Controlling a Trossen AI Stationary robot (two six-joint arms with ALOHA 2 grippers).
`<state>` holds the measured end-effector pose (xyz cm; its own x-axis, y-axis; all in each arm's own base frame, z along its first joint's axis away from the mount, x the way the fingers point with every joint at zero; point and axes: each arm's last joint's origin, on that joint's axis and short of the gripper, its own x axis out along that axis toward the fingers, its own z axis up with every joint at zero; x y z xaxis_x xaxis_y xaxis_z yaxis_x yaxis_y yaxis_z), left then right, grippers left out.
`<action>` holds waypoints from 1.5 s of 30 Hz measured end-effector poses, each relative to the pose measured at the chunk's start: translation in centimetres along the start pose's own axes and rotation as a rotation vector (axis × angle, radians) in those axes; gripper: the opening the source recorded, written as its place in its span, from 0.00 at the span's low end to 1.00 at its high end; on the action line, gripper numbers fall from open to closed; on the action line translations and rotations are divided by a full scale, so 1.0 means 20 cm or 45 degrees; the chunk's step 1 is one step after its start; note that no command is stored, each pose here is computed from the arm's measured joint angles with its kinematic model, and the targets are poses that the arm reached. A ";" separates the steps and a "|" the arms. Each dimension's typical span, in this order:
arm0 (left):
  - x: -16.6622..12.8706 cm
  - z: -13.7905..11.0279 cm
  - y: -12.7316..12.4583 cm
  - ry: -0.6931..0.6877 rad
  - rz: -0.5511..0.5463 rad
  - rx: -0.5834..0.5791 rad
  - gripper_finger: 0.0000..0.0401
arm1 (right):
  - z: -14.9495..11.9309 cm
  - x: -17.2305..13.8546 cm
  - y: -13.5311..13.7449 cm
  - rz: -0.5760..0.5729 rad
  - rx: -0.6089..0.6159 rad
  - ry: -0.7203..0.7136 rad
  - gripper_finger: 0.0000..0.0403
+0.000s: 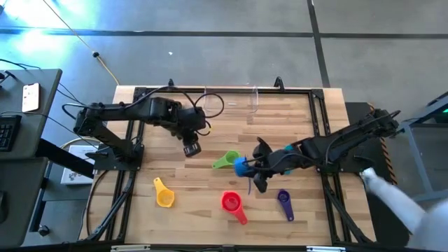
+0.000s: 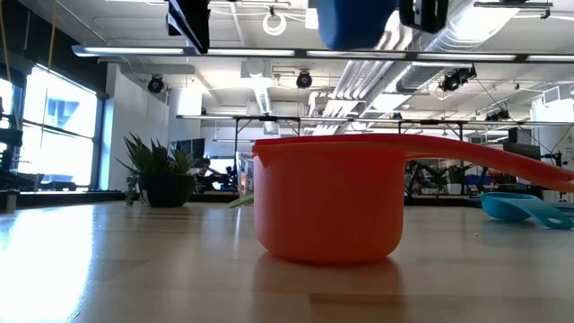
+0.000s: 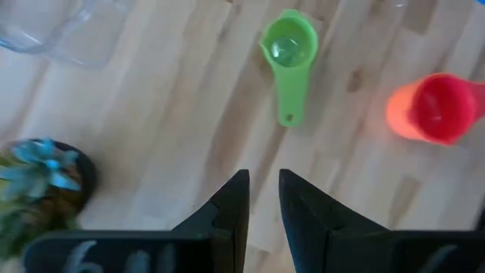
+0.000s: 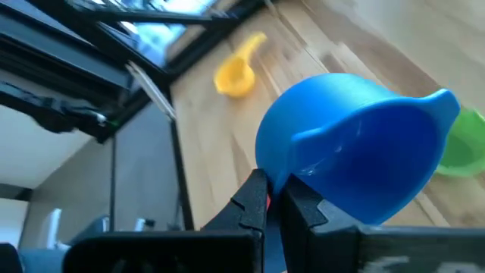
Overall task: Nest measuring cups in basket
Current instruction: Stack the blue measuring cup into the red measuring cup
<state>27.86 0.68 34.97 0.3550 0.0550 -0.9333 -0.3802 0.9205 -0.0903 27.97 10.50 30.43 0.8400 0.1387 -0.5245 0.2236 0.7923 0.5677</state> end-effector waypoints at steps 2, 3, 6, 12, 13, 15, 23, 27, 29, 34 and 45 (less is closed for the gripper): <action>0.00 -0.01 -0.02 0.010 -0.026 -0.027 0.16 | 0.00 0.00 0.03 0.041 -0.034 -0.042 0.01; 0.00 -0.01 -0.03 0.013 -0.032 -0.038 0.16 | 0.01 -0.01 0.04 0.059 -0.041 -0.060 0.01; 0.00 -0.03 -0.06 0.029 -0.065 -0.081 0.16 | 0.01 -0.01 0.07 0.115 -0.068 -0.099 0.01; -0.01 -0.06 -0.13 0.079 -0.152 -0.113 0.16 | 0.00 -0.02 0.11 0.160 -0.108 -0.128 0.01; -0.01 -0.07 -0.14 0.082 -0.157 -0.118 0.16 | 0.00 -0.02 0.11 0.163 -0.107 -0.130 0.01; -0.01 -0.08 -0.16 0.087 -0.162 -0.131 0.16 | 0.00 -0.02 0.11 0.175 -0.104 -0.138 0.01; -0.02 -0.11 -0.22 0.125 -0.205 -0.175 0.16 | -0.03 -0.02 0.16 0.215 -0.156 -0.169 0.01; -0.02 -0.12 -0.24 0.132 -0.214 -0.163 0.16 | -0.10 0.08 0.16 0.184 -0.187 -0.095 0.01; -0.02 -0.13 -0.25 0.133 -0.216 -0.158 0.16 | -0.14 0.15 0.15 0.166 -0.202 -0.036 0.01; -0.02 -0.13 -0.25 0.134 -0.211 -0.202 0.16 | -0.23 0.30 0.11 0.134 -0.190 0.117 0.01; 0.00 -0.18 -0.36 0.166 -0.225 -0.215 0.16 | -0.30 0.35 0.09 0.075 -0.169 0.179 0.01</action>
<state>27.47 -7.26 34.29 0.3199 -0.1612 -0.9336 -0.4626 0.8334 -0.3024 31.36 16.47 23.94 0.7701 0.2613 -0.5820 0.1012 0.8507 0.5159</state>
